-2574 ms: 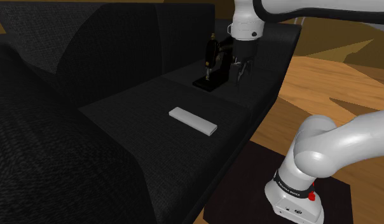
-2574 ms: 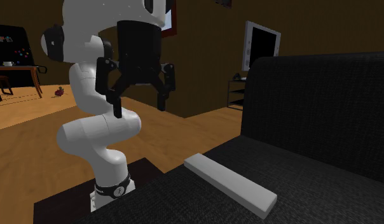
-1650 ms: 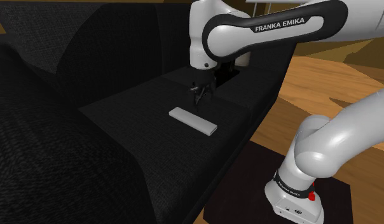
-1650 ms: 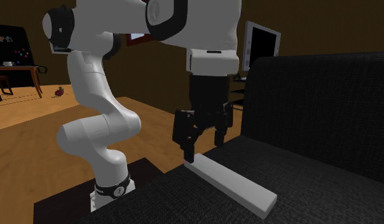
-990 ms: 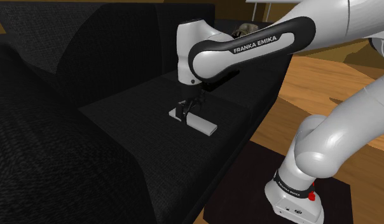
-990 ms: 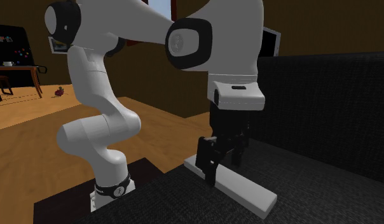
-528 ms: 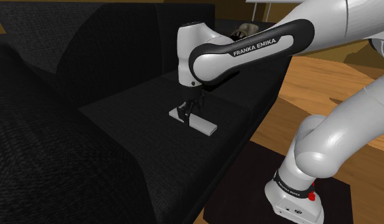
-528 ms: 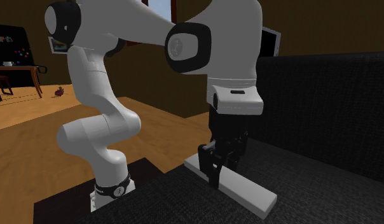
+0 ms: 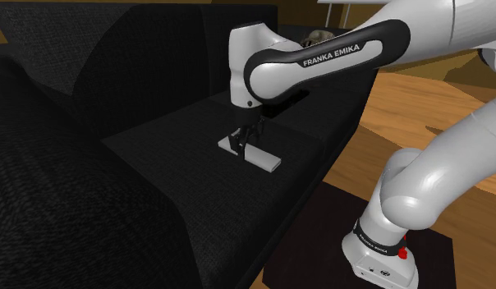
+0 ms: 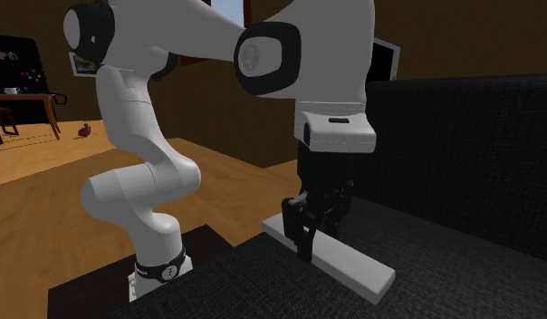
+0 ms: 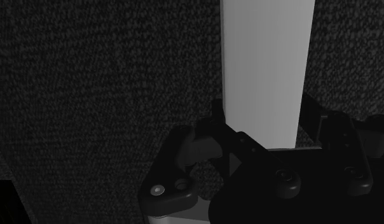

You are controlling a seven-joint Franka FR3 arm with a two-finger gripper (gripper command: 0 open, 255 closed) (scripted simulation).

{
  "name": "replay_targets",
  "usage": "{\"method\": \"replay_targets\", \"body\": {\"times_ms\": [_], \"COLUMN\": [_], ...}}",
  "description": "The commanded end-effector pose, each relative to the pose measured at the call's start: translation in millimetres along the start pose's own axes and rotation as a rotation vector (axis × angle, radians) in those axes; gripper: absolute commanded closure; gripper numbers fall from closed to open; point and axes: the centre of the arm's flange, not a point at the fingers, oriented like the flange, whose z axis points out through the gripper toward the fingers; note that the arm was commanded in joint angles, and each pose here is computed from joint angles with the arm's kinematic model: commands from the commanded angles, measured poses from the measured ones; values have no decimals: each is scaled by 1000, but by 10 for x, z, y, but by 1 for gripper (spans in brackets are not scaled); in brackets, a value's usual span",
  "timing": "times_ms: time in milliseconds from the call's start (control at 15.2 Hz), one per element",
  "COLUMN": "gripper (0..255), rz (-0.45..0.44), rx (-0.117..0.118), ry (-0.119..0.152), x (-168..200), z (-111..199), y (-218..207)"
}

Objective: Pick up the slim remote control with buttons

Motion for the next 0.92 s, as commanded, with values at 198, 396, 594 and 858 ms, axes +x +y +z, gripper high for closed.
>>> {"method": "replay_targets", "body": {"times_ms": [198, 396, 594, 858], "gripper": [255, 255, 255, 255], "rz": [0, 0, 0, 0], "rx": [0, 0, 0, 0], "ry": [0, 0, 0, 0], "x": [3, 3, 2, 2], "z": [-249, -407, -565, -679], "y": [5, 8, 11, 13]}}
